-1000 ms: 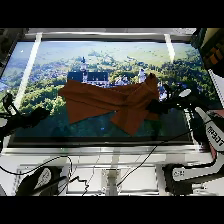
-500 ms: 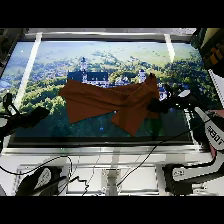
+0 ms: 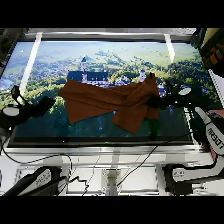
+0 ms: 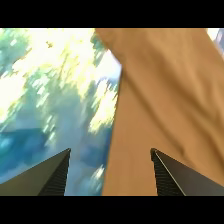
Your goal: Fold the clothes and pants, and hang the long-sleeved shirts on hangers.
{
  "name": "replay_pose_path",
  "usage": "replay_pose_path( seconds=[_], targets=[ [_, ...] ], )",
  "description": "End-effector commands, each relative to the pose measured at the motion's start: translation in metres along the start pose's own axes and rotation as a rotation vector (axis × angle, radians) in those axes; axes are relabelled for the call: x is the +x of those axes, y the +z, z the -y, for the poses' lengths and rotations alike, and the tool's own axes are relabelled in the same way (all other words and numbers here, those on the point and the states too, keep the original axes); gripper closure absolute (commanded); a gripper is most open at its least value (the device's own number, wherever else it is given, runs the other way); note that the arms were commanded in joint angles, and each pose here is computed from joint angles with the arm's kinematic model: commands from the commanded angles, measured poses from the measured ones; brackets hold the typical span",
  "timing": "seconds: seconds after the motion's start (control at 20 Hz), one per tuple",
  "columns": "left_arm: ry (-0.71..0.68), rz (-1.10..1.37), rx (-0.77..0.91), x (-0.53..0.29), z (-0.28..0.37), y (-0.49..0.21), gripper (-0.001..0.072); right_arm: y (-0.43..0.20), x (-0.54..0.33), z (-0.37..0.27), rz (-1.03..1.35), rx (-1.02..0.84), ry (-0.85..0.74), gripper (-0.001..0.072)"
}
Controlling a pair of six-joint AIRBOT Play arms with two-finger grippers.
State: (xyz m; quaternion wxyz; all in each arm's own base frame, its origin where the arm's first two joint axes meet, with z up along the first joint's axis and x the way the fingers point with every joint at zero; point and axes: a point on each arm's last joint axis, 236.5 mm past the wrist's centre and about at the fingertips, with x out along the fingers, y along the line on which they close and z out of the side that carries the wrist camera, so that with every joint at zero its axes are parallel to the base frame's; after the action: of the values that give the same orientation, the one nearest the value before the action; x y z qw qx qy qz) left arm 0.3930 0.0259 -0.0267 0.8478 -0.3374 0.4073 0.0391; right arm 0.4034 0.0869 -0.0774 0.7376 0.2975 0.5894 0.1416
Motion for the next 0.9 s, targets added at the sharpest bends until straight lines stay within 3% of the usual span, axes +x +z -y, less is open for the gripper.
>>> replay_pose_path(
  seconds=[0.0,0.85],
  targets=[
    [-0.024,-0.011,-0.038,0.028,0.009,0.024,0.0131,0.012,-0.027,-0.026,0.063,-0.088,0.022,0.0689],
    [0.019,-0.107,-0.042,0.131,-0.004,0.026,0.0133,0.018,-0.052,-0.045,0.123,-0.139,0.028,0.0689]
  ],
)
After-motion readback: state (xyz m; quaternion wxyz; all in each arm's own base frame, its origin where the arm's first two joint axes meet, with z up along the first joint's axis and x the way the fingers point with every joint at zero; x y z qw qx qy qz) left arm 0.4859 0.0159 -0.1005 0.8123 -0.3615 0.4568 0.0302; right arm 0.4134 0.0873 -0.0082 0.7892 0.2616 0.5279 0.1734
